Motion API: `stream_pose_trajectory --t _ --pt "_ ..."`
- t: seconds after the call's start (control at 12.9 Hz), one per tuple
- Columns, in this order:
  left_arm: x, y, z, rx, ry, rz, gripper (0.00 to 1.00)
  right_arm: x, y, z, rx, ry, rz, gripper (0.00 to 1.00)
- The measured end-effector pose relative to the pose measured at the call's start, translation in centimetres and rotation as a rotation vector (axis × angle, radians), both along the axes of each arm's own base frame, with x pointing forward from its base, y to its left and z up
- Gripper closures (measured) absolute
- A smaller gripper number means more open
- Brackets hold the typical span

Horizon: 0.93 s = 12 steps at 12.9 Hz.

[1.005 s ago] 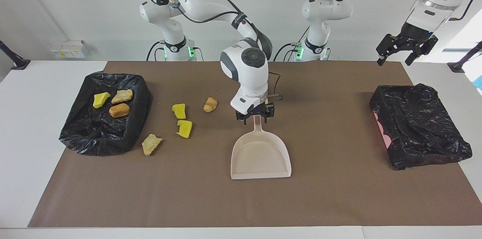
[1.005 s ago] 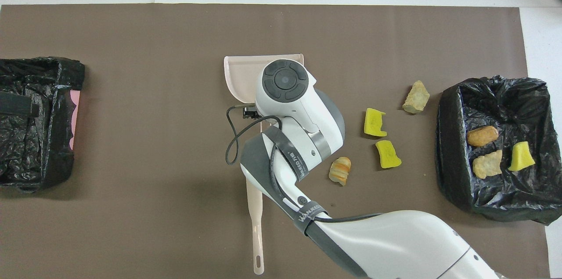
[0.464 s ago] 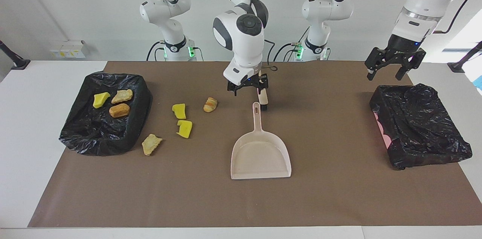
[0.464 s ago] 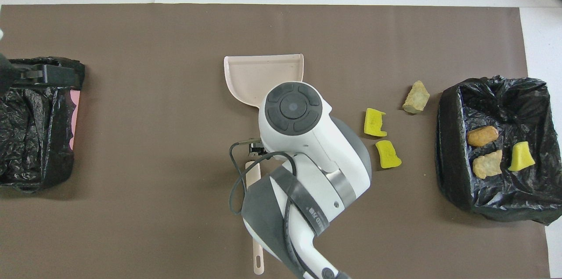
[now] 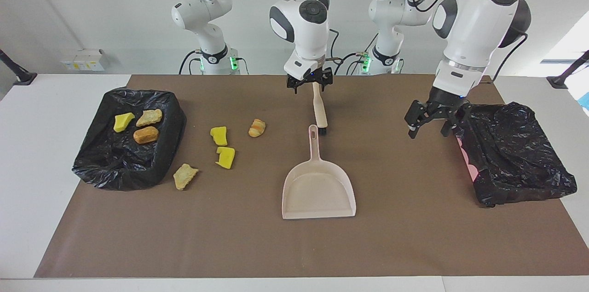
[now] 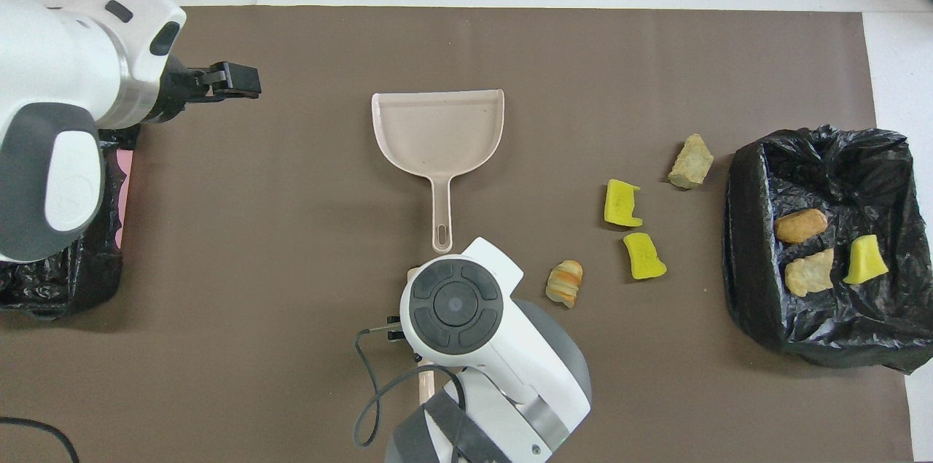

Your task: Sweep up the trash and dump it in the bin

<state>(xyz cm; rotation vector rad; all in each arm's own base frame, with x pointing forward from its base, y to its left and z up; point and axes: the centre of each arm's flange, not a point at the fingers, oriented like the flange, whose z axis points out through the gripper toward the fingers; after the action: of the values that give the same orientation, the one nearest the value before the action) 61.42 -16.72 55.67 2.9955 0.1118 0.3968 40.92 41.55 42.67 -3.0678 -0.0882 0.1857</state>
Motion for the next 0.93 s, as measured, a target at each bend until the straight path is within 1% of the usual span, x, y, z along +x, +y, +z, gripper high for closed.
stream_pose_trajectory --t 0.15,0.23,0.46,0.54,0.62,0.7,0.77,0.93 --pt "0.5 -3.9 -1.9 -0.041 -0.025 0.028 0.00 -1.6 0.7 -1.2 -0.001 -0.002 -0.006 0.01" --pt "0.4 -6.2 -3.3 -0.051 -0.017 0.026 0.00 -2.4 1.1 -1.9 -0.006 0.002 -0.003 0.02" --pt "-0.2 -12.5 -8.8 -0.053 0.027 -0.022 0.00 -4.6 1.9 -4.8 -0.012 -0.003 -0.021 0.05" --pt "-0.6 -14.2 -10.5 -0.057 0.053 -0.029 0.00 -5.5 2.1 -6.0 -0.016 -0.002 -0.018 0.09" --pt "-1.2 -15.8 -12.0 -0.064 0.081 -0.026 0.00 -6.2 2.3 -7.0 -0.022 0.000 -0.012 0.09" --pt "-1.9 -17.2 -13.2 -0.061 0.105 -0.024 0.00 -6.9 2.4 -7.9 -0.030 0.007 -0.003 0.12" --pt "-2.6 -18.0 -14.2 -0.055 0.123 -0.029 0.00 -7.3 2.6 -8.5 -0.036 0.011 0.004 0.12" --pt "-4.2 -19.5 -15.9 -0.039 0.155 -0.047 0.00 -7.6 2.8 -8.8 -0.039 0.013 0.010 0.31"
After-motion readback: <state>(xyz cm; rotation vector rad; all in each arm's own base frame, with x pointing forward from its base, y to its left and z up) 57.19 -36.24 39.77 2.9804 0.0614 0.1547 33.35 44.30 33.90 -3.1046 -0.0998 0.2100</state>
